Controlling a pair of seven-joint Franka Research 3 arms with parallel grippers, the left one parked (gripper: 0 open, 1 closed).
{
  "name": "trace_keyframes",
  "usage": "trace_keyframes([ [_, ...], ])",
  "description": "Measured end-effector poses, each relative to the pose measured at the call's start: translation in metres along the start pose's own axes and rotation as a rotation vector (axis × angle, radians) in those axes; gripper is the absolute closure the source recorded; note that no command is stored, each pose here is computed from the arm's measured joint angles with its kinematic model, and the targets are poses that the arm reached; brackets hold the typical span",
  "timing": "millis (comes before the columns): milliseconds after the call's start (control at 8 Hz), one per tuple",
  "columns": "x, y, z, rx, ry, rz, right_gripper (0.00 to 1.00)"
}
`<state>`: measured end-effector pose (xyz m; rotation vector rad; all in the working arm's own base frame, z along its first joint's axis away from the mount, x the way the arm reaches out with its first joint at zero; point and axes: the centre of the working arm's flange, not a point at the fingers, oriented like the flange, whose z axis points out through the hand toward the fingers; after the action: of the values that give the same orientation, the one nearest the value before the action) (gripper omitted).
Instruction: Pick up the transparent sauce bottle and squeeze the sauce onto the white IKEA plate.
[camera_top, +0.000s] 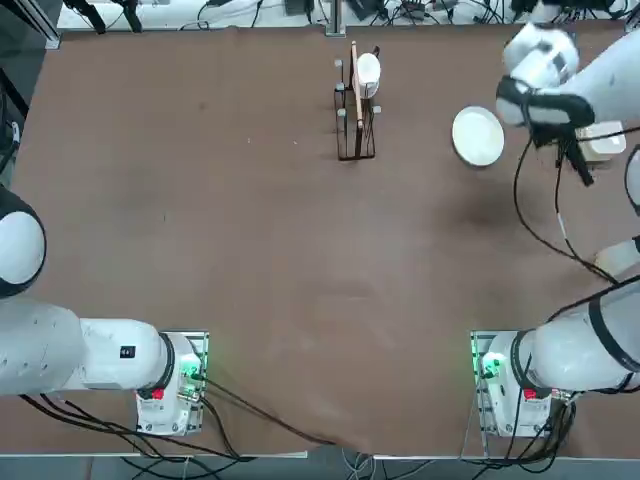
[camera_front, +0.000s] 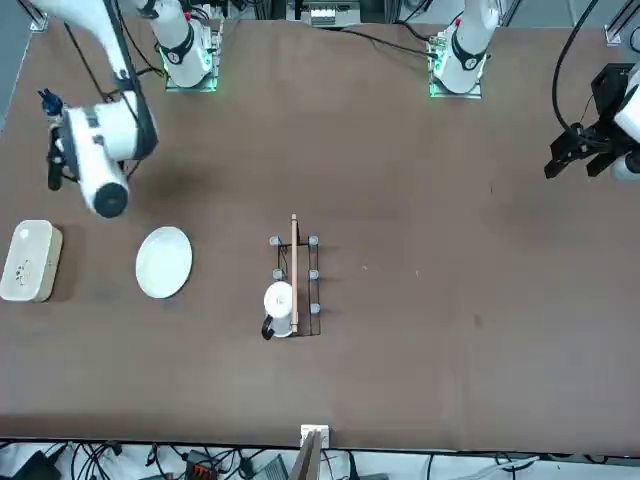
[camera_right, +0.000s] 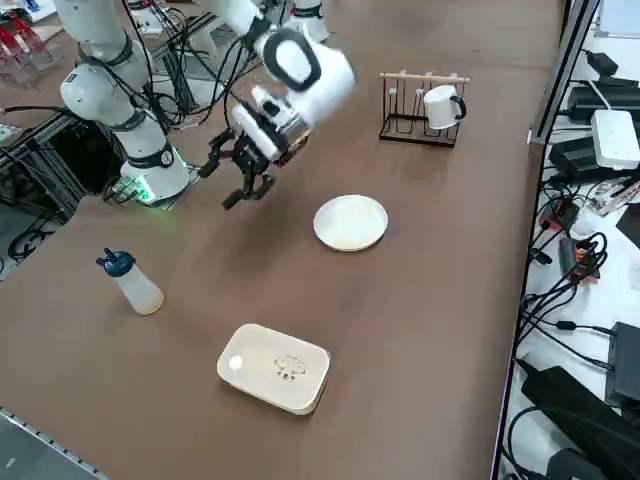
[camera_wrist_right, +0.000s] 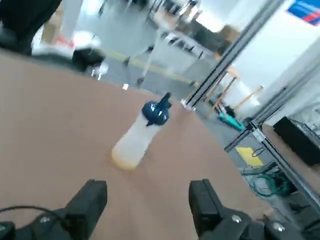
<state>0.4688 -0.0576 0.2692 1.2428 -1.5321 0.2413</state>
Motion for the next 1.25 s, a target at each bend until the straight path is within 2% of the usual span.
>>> trace_keyframes([
  [250, -0.026, -0.026, 0.057, -0.034, 0.131, 0.221, 0.00],
  [625, -0.031, -0.058, 0.136, -0.077, 0.254, 0.421, 0.00],
  [750, -0.032, -0.063, 0.154, -0.089, 0.274, 0.451, 0.00],
  [1250, -0.046, -0.073, 0.201, -0.116, 0.334, 0.432, 0.00],
])
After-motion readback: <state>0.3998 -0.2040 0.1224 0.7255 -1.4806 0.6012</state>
